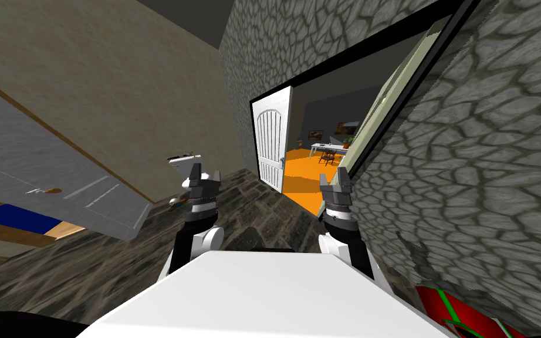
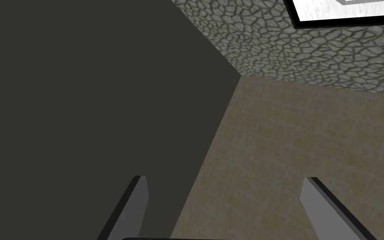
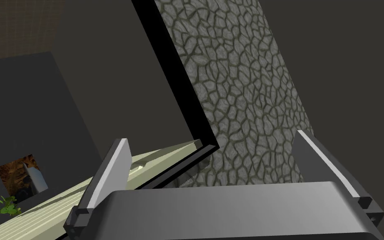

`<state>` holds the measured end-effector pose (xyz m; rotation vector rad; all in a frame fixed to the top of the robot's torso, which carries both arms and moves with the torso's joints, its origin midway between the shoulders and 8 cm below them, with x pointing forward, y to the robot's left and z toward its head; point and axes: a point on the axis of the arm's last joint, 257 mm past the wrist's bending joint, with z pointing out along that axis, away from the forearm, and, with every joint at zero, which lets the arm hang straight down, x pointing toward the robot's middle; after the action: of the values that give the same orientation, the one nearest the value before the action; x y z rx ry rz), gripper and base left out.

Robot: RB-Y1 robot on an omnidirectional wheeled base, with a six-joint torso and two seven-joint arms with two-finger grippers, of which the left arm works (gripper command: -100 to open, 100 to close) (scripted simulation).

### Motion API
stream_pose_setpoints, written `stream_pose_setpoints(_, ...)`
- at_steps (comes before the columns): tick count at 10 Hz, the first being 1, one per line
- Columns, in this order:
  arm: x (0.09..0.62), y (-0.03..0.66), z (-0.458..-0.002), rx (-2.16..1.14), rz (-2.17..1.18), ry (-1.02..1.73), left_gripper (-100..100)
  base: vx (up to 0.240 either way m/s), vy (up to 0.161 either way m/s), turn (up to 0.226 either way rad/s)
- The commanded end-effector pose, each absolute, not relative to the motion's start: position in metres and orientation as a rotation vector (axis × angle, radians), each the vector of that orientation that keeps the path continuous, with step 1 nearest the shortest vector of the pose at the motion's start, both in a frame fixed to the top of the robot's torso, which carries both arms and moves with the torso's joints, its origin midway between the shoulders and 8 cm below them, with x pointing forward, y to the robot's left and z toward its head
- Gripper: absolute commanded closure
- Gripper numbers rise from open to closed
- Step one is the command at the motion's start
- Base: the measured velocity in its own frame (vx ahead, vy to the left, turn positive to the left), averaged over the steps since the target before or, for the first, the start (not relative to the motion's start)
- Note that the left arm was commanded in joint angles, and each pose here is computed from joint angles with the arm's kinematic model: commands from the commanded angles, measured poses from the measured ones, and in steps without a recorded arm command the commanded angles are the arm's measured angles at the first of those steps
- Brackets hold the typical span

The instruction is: Push the door open

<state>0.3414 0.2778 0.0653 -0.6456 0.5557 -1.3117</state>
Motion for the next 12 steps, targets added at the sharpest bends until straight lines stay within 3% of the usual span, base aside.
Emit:
stream_pose_setpoints(1,0.349,0.275,0.058,-0.653,-1.321,0.573,-100,0.072,0.019,-0.061)
stream_pose_setpoints(12,0.414,0.245,-0.008,-0.731,-1.388,0.710,-100,0.142,0.032,-0.065)
